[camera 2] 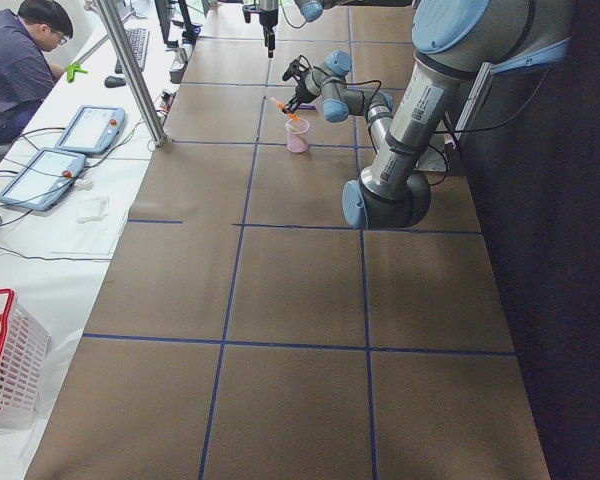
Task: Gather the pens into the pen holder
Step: 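Lower the orange marker into the cup and open the left gripper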
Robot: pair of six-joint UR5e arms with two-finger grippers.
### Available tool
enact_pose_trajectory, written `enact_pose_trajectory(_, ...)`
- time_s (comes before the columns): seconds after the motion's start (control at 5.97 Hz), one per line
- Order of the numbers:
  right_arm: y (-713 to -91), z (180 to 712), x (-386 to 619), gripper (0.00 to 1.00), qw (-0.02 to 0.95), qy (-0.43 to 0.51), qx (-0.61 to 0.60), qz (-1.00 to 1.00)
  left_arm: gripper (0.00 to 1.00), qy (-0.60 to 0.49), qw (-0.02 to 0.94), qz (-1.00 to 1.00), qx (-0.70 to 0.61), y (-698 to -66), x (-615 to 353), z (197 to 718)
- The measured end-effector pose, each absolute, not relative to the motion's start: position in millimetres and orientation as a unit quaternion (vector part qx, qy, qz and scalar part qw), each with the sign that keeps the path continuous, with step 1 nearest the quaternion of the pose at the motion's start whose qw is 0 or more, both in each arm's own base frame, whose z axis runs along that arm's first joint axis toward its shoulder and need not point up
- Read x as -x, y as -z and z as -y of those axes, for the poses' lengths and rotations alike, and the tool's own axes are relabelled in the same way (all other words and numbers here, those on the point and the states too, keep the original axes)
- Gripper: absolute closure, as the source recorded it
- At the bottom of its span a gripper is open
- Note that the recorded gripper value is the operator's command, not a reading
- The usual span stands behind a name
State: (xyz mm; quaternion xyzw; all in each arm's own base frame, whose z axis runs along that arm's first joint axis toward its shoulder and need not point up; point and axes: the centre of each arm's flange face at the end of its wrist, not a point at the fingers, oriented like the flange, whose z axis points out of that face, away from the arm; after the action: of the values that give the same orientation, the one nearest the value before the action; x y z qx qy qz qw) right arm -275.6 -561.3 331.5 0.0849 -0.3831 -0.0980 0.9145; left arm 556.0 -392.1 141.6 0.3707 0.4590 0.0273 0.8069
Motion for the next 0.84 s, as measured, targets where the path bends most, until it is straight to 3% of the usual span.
enact_pose_trajectory(0.17, -331, 561, 276, 0.0, 0.915, 0.098, -0.085, 0.383, 0.0, -0.032, 0.808, -0.457, -0.371, -143, -560, 392)
enact_pose_trajectory(0.84, -331, 561, 276, 0.0, 0.914, 0.097, -0.086, 0.383, 0.0, -0.05, 0.79, -0.497, -0.356, -117, -537, 382)
